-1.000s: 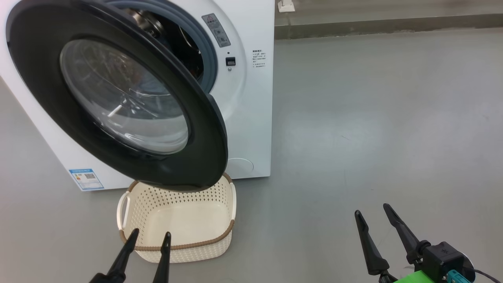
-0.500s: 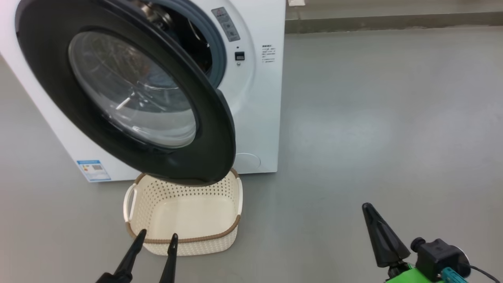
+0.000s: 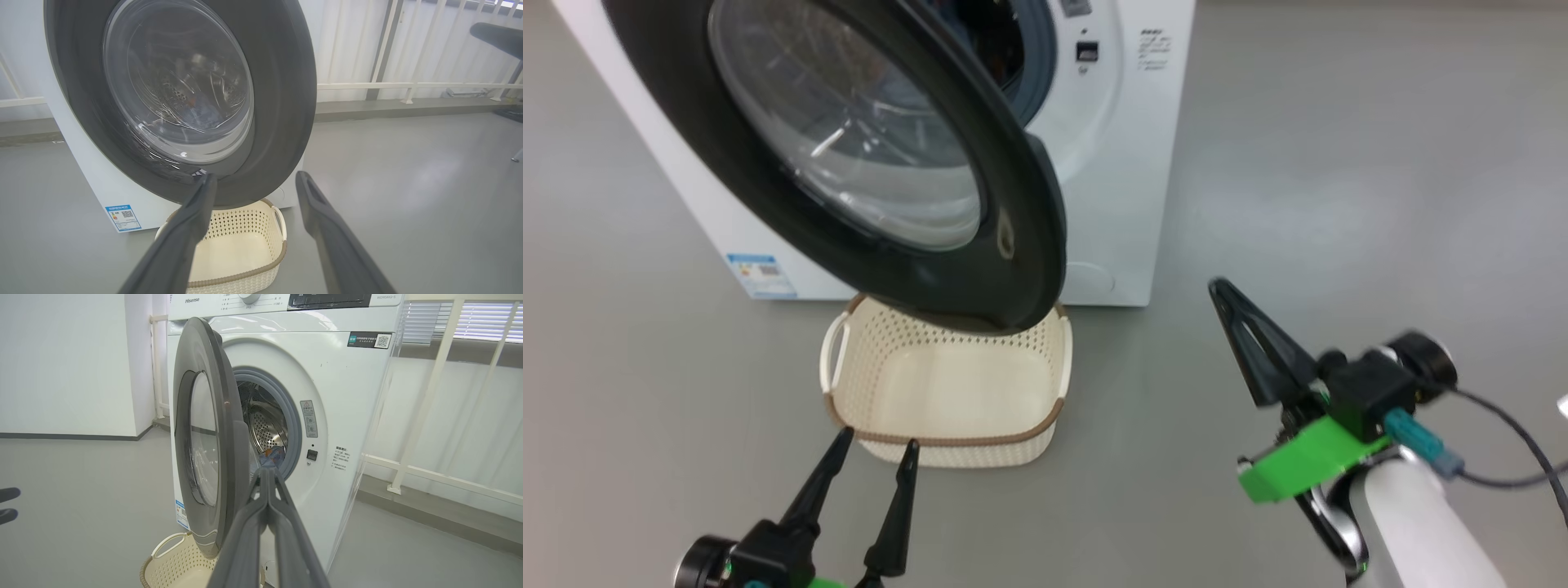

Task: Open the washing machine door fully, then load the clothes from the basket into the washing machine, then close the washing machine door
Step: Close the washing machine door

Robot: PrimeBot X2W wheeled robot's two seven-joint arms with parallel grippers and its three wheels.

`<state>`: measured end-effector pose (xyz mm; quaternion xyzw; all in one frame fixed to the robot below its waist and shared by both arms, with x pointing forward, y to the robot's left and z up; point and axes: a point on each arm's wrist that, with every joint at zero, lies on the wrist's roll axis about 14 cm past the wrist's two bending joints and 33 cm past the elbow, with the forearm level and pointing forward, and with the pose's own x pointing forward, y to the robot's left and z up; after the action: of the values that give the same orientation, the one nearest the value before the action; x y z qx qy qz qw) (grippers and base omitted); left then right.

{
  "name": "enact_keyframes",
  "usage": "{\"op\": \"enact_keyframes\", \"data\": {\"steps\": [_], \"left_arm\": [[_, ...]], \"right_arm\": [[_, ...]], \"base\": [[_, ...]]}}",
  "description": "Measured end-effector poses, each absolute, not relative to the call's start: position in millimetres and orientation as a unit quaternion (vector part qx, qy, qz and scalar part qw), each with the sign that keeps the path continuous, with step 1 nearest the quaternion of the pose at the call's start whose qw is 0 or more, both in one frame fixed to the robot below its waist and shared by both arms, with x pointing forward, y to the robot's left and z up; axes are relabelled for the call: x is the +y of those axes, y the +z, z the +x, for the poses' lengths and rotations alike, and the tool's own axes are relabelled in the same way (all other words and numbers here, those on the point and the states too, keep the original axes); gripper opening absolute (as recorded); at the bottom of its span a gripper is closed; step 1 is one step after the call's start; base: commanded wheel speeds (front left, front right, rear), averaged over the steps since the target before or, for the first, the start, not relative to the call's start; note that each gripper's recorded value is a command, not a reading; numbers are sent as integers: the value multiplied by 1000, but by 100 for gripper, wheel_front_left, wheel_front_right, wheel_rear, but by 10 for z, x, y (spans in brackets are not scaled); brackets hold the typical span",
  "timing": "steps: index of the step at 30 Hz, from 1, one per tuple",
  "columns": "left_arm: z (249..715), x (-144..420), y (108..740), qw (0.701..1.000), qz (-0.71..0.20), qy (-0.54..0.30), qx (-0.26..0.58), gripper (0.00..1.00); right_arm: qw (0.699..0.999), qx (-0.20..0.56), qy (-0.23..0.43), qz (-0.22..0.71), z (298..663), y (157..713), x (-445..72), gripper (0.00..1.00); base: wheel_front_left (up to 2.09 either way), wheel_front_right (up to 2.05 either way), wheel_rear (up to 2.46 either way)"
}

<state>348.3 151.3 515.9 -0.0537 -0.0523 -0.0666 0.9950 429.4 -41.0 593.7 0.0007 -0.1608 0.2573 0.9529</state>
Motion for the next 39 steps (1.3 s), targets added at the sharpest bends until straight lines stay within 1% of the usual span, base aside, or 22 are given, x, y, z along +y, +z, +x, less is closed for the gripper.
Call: {"op": "enact_keyframes", "data": {"steps": [4,5,10,18,25,30,35,39], "left_arm": [[3553,1559,5142,995,-56,-59,-49,100],[3553,1559,5142,995,-56,-59,-49,100],[3604,1624,5084,996,-62,-48,-39,100],[3591,1782,4984,997,-69,-16,-22,100],[3612,1885,4944,998,-68,6,-13,100],[3604,1924,4868,997,-69,19,0,100],[3621,1977,4829,997,-64,29,7,100],[3644,2000,4814,997,-65,34,10,100]], "right_arm": [[938,-167,302,-7,4498,5992,-135,0],[938,-167,302,-7,4498,5992,-135,0],[919,-158,360,-20,4675,5912,213,0],[888,-126,441,-24,4741,5627,744,0],[879,-110,464,-21,4886,5454,965,0],[877,-95,470,-24,5005,5293,1029,0],[879,-81,470,-14,5102,5168,1078,0],[887,-71,456,-11,5235,5078,1032,0]], "base": [[0,0,0],[0,0,0],[0,0,0],[0,0,0],[0,0,0],[0,0,0],[0,0,0],[0,0,0]]}}
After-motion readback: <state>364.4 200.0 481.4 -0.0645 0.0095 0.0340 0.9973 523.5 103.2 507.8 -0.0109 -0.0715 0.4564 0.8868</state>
